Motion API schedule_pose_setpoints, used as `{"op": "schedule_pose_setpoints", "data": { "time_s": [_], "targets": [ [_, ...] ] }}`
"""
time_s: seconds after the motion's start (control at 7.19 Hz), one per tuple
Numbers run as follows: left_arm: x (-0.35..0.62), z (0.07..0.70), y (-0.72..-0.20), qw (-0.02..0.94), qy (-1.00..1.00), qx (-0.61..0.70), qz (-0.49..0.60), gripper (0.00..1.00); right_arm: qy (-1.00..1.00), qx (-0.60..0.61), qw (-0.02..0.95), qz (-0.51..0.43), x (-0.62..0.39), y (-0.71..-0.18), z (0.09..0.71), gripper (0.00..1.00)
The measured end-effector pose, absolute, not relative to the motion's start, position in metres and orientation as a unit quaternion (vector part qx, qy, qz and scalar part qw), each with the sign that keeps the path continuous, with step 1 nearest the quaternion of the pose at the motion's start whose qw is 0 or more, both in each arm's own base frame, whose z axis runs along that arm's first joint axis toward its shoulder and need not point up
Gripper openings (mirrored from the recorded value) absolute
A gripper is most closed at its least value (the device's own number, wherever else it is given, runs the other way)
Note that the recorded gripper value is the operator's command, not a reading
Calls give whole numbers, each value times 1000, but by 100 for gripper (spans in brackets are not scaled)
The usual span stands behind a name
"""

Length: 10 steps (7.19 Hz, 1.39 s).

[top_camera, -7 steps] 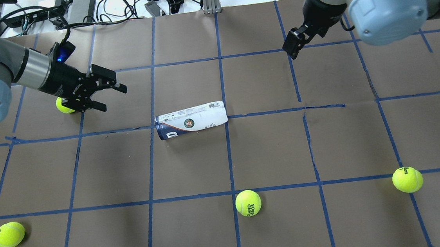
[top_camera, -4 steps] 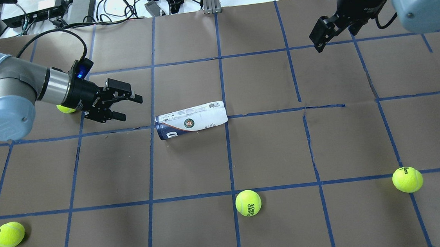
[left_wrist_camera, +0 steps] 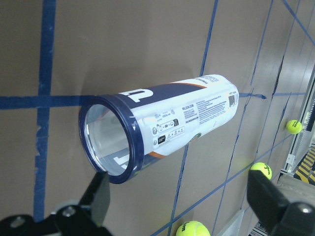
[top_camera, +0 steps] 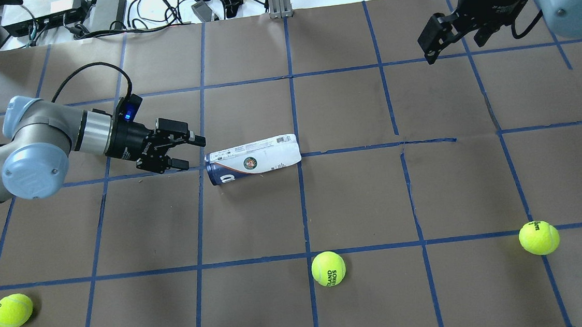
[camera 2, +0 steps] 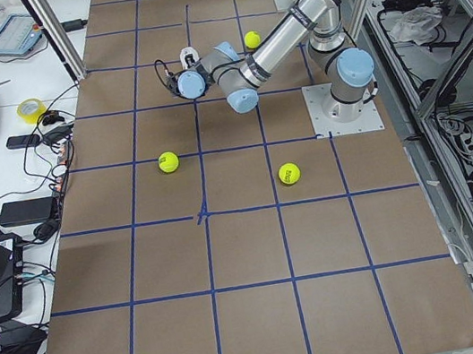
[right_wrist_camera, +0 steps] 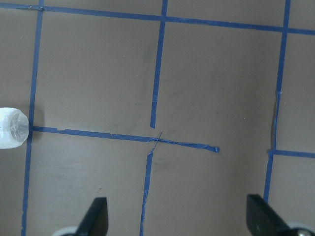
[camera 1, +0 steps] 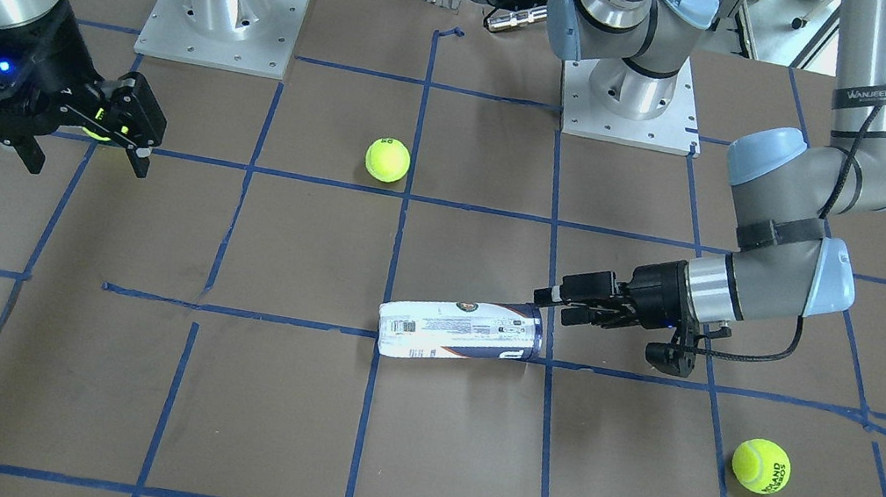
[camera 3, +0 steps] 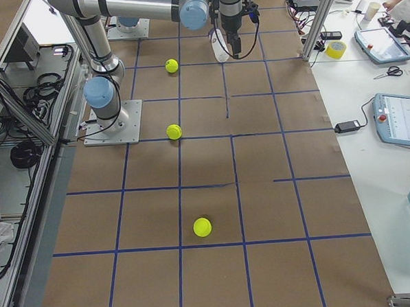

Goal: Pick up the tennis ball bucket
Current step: 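Reach the left gripper to the can's navy end while the right arm withdraws, then grasp the can's navy end with the left gripper and tilt it upright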

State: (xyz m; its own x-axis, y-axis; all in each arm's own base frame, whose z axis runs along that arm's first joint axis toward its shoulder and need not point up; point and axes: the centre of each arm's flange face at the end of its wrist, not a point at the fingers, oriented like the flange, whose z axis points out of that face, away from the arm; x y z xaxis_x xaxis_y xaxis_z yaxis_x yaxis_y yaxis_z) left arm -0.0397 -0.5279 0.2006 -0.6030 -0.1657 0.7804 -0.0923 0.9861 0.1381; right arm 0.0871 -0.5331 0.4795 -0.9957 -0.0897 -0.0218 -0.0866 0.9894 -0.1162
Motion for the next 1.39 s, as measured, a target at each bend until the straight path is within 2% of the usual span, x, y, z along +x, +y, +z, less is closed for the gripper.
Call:
{"op": "schedule_pose_setpoints", "data": {
  "time_s": [0.56,0.7,0.97,1.39],
  "targets": [
    [-55,174,-532,461,-885,55,-43,100,999,-19,16,-39,116,-475,522,100],
    [-62,170,-533,463,-884,49,-43,90,999,-22,16,-41,129,-467,527,100],
    [-66,163,-535,464,-884,45,-46,1,999,-22,22,-41,139,-463,528,100],
    [-65,162,-540,461,-885,55,-50,0,999,-20,22,-38,141,-461,526,100]
  ]
}}
